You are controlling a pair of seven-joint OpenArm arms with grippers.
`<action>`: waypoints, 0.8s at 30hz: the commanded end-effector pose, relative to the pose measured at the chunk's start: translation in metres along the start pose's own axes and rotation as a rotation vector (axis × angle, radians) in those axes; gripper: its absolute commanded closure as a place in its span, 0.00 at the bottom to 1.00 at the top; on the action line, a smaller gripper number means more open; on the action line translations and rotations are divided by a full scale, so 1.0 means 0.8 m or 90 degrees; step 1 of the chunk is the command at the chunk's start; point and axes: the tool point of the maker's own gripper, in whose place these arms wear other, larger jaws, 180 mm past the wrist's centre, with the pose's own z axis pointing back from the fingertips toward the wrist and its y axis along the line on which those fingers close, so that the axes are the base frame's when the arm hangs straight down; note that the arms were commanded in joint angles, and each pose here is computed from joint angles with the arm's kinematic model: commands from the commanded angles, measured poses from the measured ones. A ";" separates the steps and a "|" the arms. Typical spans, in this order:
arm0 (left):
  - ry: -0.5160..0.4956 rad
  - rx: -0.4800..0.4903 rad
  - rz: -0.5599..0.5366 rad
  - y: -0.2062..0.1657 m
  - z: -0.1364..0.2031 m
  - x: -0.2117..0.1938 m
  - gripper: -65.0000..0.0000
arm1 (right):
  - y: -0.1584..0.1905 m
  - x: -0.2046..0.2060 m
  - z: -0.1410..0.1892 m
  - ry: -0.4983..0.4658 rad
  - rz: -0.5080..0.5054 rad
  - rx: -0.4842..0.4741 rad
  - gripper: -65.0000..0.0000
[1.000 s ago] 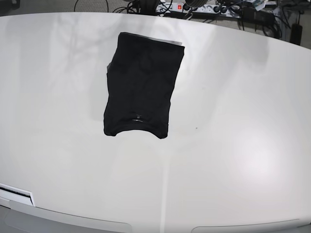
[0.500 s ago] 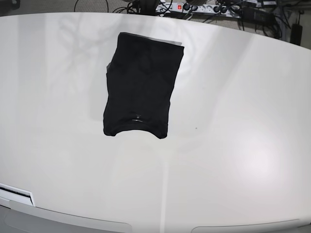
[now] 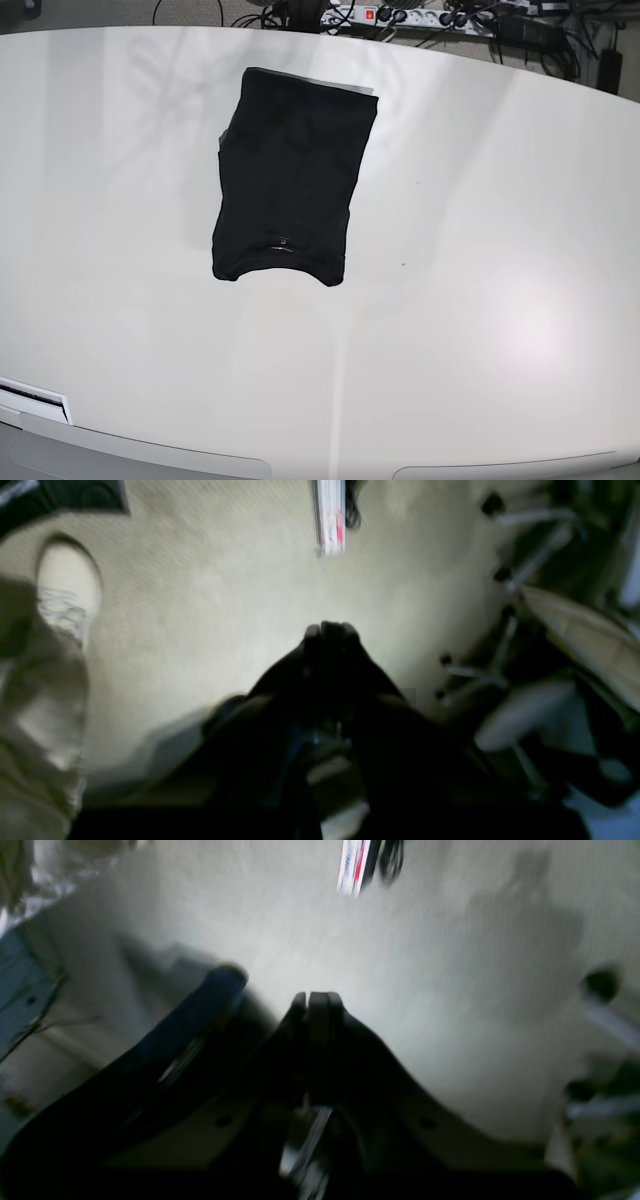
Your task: Layout the t-shirt on the table in an organized manner, then fold the t-shirt properly
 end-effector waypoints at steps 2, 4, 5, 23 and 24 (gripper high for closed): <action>-0.021 -0.006 -0.010 -0.008 -0.012 0.013 1.00 | -0.008 0.012 -0.001 -0.007 0.027 -0.026 1.00; -0.041 -0.010 -0.020 -0.020 -0.028 0.031 1.00 | -0.009 0.032 -0.007 -0.016 0.055 -0.056 1.00; -0.049 -0.002 -0.022 -0.024 -0.035 0.040 1.00 | -0.010 0.041 -0.009 -0.018 0.070 -0.072 1.00; -0.213 0.102 -0.073 -0.089 -0.090 0.123 1.00 | 0.044 0.121 -0.033 -0.141 0.275 -0.118 1.00; -0.214 0.103 -0.076 -0.093 -0.092 0.124 1.00 | 0.043 0.127 -0.032 -0.145 0.276 -0.120 1.00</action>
